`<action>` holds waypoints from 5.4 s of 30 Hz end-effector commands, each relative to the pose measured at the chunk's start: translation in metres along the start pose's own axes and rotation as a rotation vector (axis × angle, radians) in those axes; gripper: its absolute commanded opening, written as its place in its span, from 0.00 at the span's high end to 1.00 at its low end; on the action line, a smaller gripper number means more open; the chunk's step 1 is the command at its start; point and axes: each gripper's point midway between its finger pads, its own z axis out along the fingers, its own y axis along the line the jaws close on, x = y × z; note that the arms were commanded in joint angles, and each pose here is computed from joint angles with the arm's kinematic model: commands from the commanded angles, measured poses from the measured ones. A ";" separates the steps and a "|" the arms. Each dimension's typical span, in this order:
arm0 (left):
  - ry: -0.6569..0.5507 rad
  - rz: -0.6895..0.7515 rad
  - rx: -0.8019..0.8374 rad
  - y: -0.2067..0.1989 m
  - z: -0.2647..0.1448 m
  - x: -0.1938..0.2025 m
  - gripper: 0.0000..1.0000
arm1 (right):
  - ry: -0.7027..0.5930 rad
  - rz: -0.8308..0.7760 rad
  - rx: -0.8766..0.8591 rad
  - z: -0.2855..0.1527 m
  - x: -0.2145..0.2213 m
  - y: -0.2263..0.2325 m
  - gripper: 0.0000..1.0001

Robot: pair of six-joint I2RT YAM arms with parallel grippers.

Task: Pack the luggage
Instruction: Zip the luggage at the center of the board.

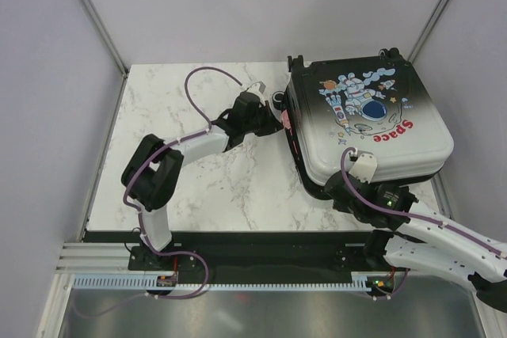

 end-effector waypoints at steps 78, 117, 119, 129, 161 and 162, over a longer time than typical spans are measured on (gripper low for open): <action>0.079 -0.057 -0.130 0.000 0.053 -0.021 0.58 | -0.034 -0.024 0.036 0.007 -0.005 -0.002 1.00; -0.007 -0.182 -0.269 0.087 -0.145 0.071 0.98 | 0.002 -0.227 -0.013 0.057 0.012 0.037 1.00; 0.004 -0.199 -0.295 0.096 -0.158 0.088 0.98 | 0.003 -0.229 -0.016 0.061 0.013 0.034 1.00; -0.035 -0.257 -0.265 0.070 -0.178 0.103 0.98 | -0.009 -0.266 -0.215 0.040 0.015 0.049 1.00; -0.199 -0.373 -0.449 0.086 -0.150 0.070 0.98 | 0.155 -0.566 -0.711 -0.072 0.029 0.144 1.00; -0.202 -0.372 -0.452 0.087 -0.149 0.069 0.98 | 0.166 -0.573 -0.730 -0.075 0.031 0.147 1.00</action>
